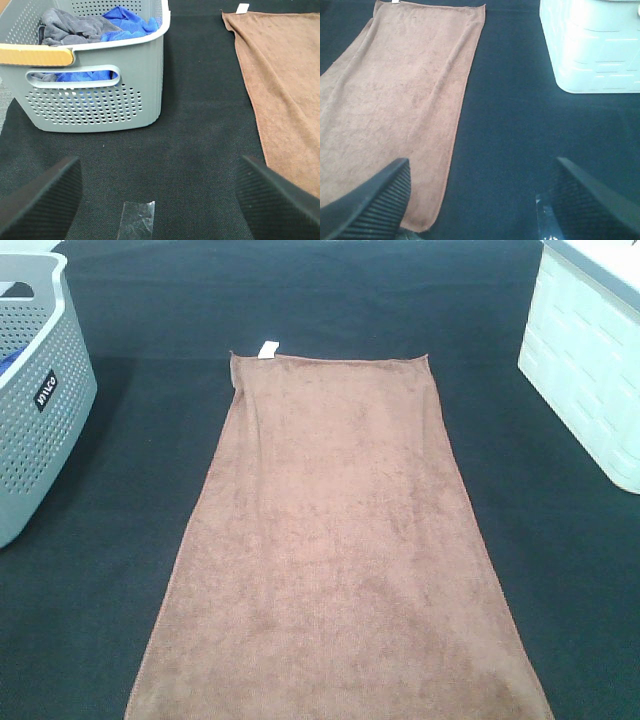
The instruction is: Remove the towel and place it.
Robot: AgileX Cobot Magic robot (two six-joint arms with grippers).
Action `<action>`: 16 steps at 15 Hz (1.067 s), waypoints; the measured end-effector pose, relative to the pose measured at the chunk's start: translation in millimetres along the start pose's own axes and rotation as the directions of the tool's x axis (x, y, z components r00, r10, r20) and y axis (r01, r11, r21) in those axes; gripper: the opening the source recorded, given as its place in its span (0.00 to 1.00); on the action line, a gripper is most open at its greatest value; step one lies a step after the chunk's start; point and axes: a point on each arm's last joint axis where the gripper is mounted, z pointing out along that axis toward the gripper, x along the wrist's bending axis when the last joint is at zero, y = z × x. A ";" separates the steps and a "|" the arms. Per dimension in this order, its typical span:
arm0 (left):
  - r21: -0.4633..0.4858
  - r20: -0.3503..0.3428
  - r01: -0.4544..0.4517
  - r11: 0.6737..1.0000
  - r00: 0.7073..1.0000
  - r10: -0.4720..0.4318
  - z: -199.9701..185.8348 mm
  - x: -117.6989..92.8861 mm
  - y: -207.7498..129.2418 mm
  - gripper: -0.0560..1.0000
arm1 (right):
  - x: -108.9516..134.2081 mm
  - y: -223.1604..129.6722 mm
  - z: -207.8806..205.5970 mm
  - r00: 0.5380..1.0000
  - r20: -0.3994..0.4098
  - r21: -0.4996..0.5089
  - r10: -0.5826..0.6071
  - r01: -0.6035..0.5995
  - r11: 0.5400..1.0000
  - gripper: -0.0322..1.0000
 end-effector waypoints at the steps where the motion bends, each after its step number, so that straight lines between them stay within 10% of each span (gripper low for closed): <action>1: -0.001 0.003 0.001 1.000 1.000 -0.001 -0.2 -0.3 0.2 0.80 | -0.1 0.3 0.2 1.000 0.001 -0.005 -0.002 0.002 1.000 0.74; 16: -0.003 0.017 0.009 1.000 1.000 -0.009 -0.5 -1.6 0.0 0.80 | 0.0 0.7 0.7 1.000 -0.001 -0.011 -0.002 0.002 1.000 0.74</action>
